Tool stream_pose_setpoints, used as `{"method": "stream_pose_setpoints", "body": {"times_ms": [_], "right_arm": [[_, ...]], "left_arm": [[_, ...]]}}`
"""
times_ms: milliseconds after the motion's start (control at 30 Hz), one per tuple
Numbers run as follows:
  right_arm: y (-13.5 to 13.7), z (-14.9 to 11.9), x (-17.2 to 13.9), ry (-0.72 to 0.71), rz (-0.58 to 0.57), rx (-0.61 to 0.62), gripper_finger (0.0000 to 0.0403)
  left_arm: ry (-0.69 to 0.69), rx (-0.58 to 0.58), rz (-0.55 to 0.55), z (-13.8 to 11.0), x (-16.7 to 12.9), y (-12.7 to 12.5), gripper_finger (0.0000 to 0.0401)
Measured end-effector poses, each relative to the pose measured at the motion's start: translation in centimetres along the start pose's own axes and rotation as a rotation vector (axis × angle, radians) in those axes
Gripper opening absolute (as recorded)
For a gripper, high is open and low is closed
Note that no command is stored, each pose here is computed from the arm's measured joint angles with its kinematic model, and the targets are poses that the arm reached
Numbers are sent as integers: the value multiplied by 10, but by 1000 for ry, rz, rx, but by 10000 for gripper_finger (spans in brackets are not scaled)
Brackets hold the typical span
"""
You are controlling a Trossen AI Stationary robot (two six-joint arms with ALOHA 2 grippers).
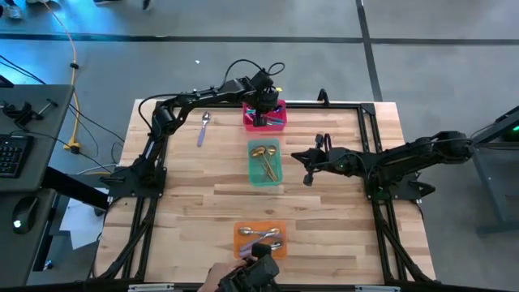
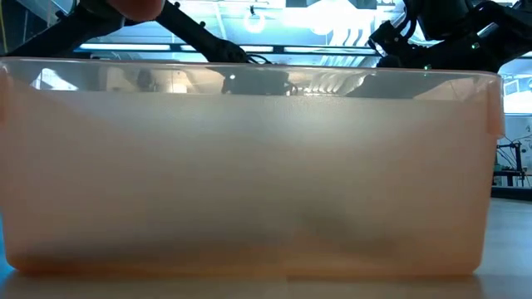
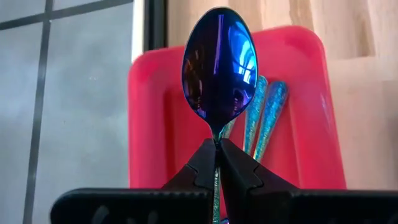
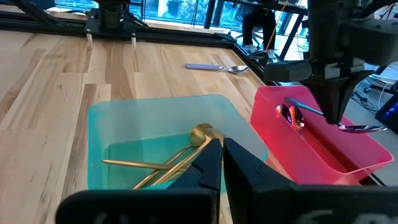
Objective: Sort silverware by color (type)
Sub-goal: Put the blue spoon into the red bin, then put the purple spoon into the orange bin
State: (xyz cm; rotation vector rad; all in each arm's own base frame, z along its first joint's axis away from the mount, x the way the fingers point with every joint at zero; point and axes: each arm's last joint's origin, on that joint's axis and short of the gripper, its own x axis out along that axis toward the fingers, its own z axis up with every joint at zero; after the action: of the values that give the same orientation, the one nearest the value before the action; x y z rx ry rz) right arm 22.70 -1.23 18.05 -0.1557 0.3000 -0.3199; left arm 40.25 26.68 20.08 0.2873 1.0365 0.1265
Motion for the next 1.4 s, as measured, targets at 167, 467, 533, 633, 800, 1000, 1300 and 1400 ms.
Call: {"method": "stream_pose_setpoints", "body": {"times_ms": [167,467,533,633,800,1000,1300,1400], "right_arm": [[0,0,0,2,0,-1,0],[0,-1,0,7,1,-3,0],[0,-1,0,7,1,-2,0],[0,-1,0,7,1,1,0],[0,-1,0,7,1,1,0],[0,-1,0,7,0,19,0],[0,0,0,3,13,27,0],[1,1,0,-17,51,27,0]], "left_arm": [[4,-23,-1,-1,0,1,0],[31,-117,-13,-10,6,5,5],[39,-137,-16,-11,8,5,13],[38,-149,-12,-11,8,5,26],[37,-164,3,-10,4,6,47],[11,-163,28,-3,-12,8,59],[-20,-244,43,0,-28,12,7],[-22,-281,46,-1,-31,14,3]]}}
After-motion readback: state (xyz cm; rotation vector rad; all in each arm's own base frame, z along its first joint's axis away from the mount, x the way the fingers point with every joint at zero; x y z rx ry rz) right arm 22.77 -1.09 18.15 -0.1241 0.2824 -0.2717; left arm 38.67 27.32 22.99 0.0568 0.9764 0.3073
